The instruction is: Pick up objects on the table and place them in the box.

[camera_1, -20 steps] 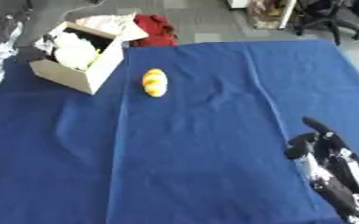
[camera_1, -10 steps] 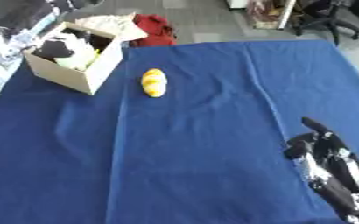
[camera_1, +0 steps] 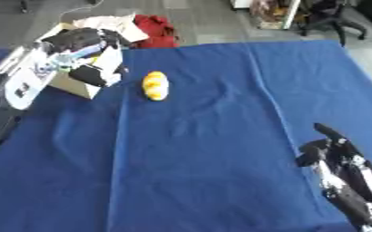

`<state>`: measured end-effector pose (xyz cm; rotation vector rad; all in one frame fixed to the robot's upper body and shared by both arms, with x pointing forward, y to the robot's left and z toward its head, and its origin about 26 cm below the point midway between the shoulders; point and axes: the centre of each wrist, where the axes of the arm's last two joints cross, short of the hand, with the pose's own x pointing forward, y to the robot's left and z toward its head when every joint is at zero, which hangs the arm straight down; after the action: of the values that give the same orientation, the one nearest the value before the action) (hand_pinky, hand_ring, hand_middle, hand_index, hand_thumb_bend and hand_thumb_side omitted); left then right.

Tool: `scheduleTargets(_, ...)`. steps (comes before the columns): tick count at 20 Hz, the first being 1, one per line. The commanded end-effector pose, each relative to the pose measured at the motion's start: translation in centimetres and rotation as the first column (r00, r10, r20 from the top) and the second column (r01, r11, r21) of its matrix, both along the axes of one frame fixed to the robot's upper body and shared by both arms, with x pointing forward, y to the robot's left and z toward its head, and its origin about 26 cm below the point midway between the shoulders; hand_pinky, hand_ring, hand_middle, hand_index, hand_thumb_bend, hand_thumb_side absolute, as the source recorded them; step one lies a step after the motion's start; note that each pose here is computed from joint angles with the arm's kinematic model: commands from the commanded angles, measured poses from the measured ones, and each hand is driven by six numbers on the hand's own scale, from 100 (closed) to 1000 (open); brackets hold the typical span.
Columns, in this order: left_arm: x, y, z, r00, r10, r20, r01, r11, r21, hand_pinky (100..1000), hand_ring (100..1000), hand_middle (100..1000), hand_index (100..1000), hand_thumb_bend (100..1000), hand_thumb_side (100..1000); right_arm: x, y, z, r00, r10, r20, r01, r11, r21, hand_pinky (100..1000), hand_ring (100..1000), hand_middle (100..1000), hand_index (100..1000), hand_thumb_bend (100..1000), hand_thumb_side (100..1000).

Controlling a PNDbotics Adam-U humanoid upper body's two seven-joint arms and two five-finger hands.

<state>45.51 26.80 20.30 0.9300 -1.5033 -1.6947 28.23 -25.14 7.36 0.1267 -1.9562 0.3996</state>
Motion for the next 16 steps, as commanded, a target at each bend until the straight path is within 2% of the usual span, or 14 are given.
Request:
scheduleTargets(1,0.6,-0.2,0.1,0.999,0.027,0.021,-0.027,0.999,0.026,846,800,836,938,189,559,0.1,0.0,0.6,1.000,0.013,0.021,-0.013,1.000,0.000,602,572,588,918,100,427)
scheduleTargets(7,1.4,-0.4,-2.5,0.997,0.074,-0.006,-0.074,0.997,0.021,845,796,838,942,162,559,0.1,0.1,0.7,1.000,0.022,0.020,-0.022,1.000,0.006,602,572,588,917,100,428)
scheduleTargets(12,1.6,-0.8,-4.2,0.997,0.078,-0.014,-0.078,0.997,0.007,847,799,846,948,154,621,0.2,0.2,0.7,0.999,0.029,0.019,-0.029,1.000,0.008,602,571,588,917,100,427)
scheduleTargets(16,1.7,-0.9,-5.1,0.995,0.096,-0.016,-0.096,0.995,0.012,845,798,849,949,167,591,0.2,0.3,0.7,0.999,0.036,0.019,-0.036,0.999,0.010,602,571,588,917,100,426)
